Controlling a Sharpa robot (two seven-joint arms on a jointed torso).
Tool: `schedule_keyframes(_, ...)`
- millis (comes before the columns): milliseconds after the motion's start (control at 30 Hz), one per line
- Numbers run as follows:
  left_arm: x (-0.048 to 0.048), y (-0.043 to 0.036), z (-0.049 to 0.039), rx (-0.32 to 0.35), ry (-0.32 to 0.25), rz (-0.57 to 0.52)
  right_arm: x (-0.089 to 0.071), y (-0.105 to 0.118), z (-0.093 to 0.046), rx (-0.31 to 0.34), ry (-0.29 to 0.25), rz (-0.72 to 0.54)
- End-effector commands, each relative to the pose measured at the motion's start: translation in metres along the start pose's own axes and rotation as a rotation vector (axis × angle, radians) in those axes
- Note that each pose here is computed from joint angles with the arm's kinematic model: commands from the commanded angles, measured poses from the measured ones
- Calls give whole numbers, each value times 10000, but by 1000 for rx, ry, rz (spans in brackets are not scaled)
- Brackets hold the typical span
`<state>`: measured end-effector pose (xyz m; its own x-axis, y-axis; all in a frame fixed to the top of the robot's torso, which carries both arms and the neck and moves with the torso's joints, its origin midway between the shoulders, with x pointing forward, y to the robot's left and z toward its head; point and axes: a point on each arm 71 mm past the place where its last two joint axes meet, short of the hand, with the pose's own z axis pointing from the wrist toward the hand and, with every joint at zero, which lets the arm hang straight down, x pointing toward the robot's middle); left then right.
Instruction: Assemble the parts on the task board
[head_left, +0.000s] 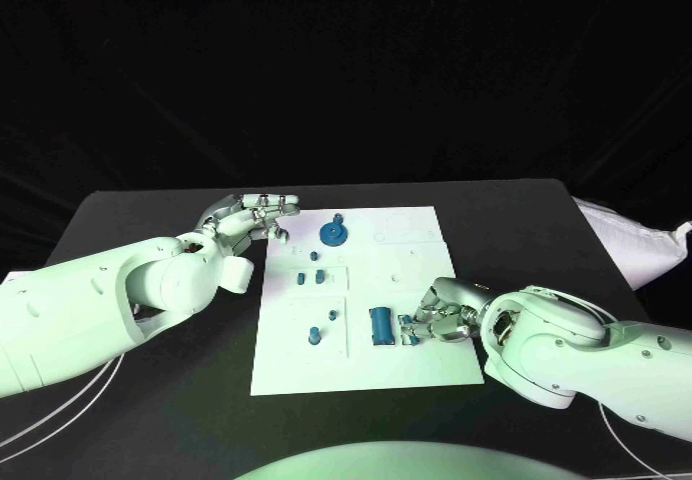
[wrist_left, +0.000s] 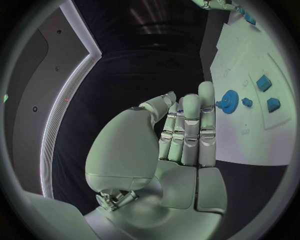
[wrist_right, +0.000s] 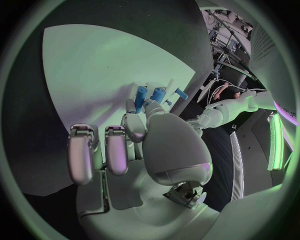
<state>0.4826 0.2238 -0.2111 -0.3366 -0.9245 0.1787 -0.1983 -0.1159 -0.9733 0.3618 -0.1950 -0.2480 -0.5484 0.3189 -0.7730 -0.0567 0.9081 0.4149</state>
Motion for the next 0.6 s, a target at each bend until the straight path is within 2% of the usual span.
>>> schedule_keyframes(33,28,-3,3,1,21,-10,28,0,6,6,30,-11)
schedule_keyframes(300,31,-1,6,-1,23,-10,42,1,20,8,47,-23)
schedule_keyframes(600,32,0,6,-3,24,-11,31,14,29,1,27,-27)
